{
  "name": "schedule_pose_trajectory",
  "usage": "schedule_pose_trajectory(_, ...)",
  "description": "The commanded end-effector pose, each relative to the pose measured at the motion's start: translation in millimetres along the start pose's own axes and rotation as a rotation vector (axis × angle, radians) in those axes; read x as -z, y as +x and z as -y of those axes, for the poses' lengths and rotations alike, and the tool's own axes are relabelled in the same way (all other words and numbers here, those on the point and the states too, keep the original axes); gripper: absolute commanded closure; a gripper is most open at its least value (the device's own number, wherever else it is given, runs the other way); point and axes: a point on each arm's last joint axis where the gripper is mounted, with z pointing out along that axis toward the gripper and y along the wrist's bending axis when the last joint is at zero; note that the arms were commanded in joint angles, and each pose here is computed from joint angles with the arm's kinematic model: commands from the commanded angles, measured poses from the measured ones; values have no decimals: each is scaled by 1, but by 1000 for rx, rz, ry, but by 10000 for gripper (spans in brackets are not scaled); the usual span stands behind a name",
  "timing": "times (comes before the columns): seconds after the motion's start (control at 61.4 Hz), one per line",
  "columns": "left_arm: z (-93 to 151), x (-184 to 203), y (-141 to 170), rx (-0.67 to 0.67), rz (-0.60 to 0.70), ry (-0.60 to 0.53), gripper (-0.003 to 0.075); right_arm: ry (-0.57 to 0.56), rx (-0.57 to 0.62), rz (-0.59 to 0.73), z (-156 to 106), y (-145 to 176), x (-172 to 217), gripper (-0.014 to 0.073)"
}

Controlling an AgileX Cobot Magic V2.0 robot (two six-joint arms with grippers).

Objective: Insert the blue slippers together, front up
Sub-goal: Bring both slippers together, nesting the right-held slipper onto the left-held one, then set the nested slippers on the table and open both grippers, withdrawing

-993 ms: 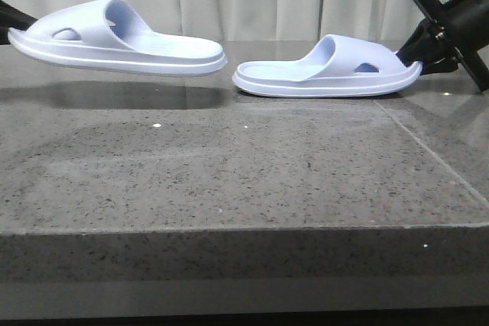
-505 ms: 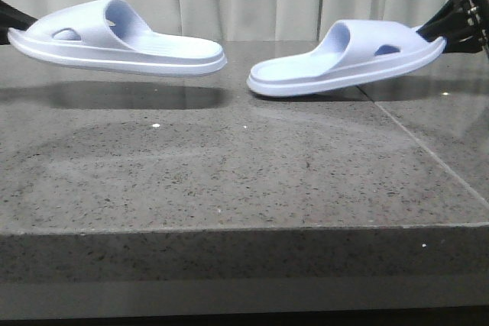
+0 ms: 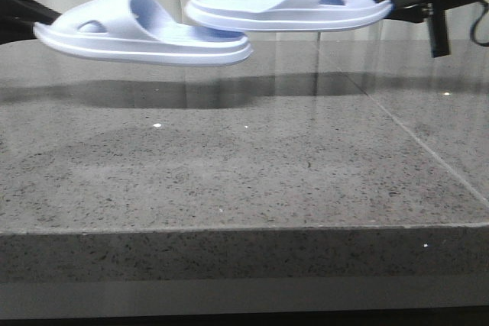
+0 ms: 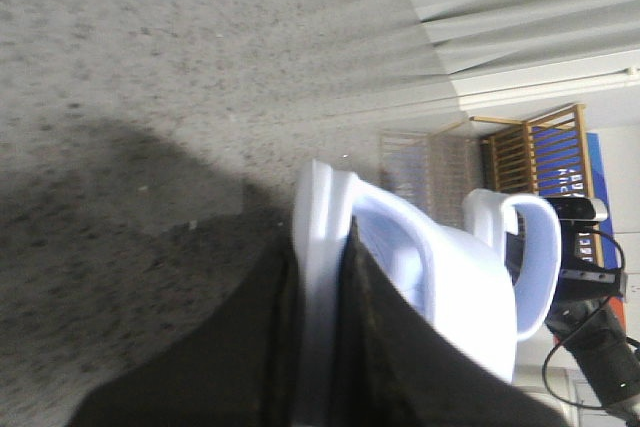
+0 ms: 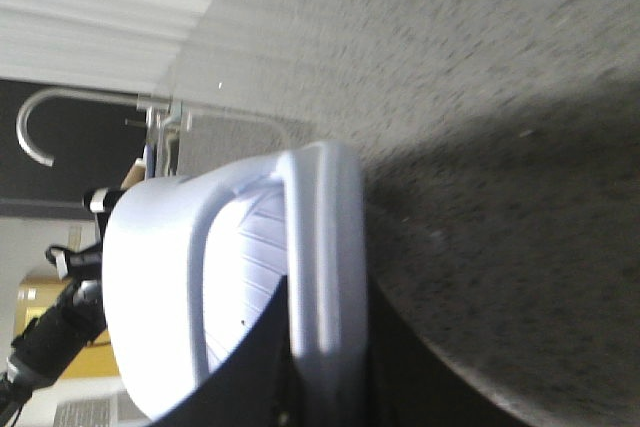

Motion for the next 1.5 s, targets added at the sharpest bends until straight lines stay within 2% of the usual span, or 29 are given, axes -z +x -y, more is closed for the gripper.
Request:
schedule_pose_trajectory(0.0,42,-1,-2,-24,52,149,741,-130,70,-11,-47,6,-1,656)
schedule_pose_trajectory(0.179,54,-18,5,0,50,208,741,-135,69,-47,-57,17,-26,656)
schedule_pose_trajectory(0.358,58,-35,13,0,38,192,741,-170,61,-58,-67,26,-43,656)
schedule_pose_trajectory(0.586,70,-53,23,27,32,234,741,-188,58,-67,-79,37,-64,656)
schedule_pose_trajectory(1.009,73,-64,32,27,11,226,741,-177,63,-68,-80,39,-69,651)
schedule_pose_trajectory(1.107,70,-61,30,14,8,207,740,-154,76,-74,-77,39,-67,617)
schedule_pose_trajectory(1.204,66,-56,27,0,8,184,735,-127,88,-76,-72,36,-62,532)
schedule_pose_trajectory(1.335,59,-45,22,-21,-1,158,653,-86,102,-67,-63,29,-48,384)
schedule_pose_trajectory(1.481,51,-33,17,-48,-16,121,463,-48,110,-64,-52,21,-31,322)
